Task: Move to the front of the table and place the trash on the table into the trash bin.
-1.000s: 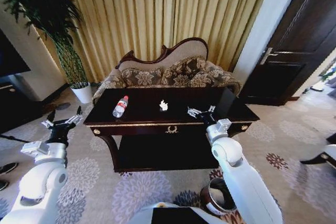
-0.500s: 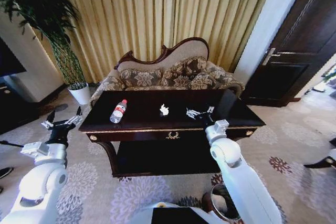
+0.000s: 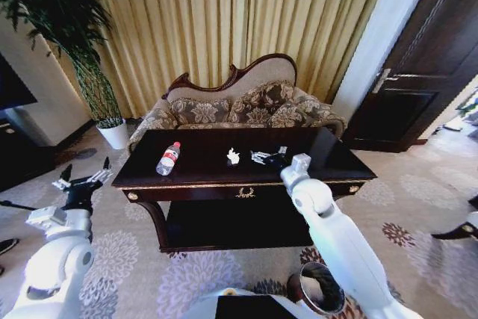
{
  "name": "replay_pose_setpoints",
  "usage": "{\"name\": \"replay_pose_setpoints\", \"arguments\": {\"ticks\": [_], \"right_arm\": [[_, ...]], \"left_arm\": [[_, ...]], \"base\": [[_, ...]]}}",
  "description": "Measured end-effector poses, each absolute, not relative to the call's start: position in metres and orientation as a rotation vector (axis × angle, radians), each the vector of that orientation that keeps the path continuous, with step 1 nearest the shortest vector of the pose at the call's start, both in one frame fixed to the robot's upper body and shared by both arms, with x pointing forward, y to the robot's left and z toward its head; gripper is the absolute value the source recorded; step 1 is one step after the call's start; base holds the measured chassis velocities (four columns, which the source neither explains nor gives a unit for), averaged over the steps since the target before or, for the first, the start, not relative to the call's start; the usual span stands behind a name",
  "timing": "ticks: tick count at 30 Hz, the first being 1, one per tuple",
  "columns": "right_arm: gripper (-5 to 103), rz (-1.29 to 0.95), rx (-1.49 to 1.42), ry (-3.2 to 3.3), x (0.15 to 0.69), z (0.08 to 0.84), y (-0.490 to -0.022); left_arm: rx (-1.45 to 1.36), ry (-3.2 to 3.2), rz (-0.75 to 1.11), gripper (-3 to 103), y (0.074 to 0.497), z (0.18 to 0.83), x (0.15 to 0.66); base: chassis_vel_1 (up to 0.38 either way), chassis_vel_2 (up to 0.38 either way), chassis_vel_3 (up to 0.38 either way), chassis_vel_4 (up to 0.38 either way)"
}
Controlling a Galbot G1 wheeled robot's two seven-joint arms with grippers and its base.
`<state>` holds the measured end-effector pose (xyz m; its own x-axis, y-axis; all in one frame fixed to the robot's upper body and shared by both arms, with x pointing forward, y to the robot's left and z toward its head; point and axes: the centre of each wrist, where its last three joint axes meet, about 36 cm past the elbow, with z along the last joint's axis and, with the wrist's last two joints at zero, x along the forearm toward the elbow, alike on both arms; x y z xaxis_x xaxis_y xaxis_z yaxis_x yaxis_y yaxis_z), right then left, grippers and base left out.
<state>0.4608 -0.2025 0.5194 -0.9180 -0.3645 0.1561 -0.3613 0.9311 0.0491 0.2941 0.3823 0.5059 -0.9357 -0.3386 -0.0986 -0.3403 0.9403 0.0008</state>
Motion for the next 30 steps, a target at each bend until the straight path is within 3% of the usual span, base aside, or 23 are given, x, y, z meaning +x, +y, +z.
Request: {"name": "replay_pose_setpoints", "arguments": {"ticks": [15,30], "right_arm": [[100,0.066,0.582,-2.762,0.516,0.498,-0.149],[100,0.095,0.503,-2.744,0.515,0.469,-0.147]], "left_arm": [[-0.593,2.995,0.056,100,0.39,0.509,0.281],[-0.548,2.987,0.001,100,0.383,0.514,0.282]], "base": [[0.0,0.0,0.0,0.0],[0.0,0.0,0.0,0.0]]}}
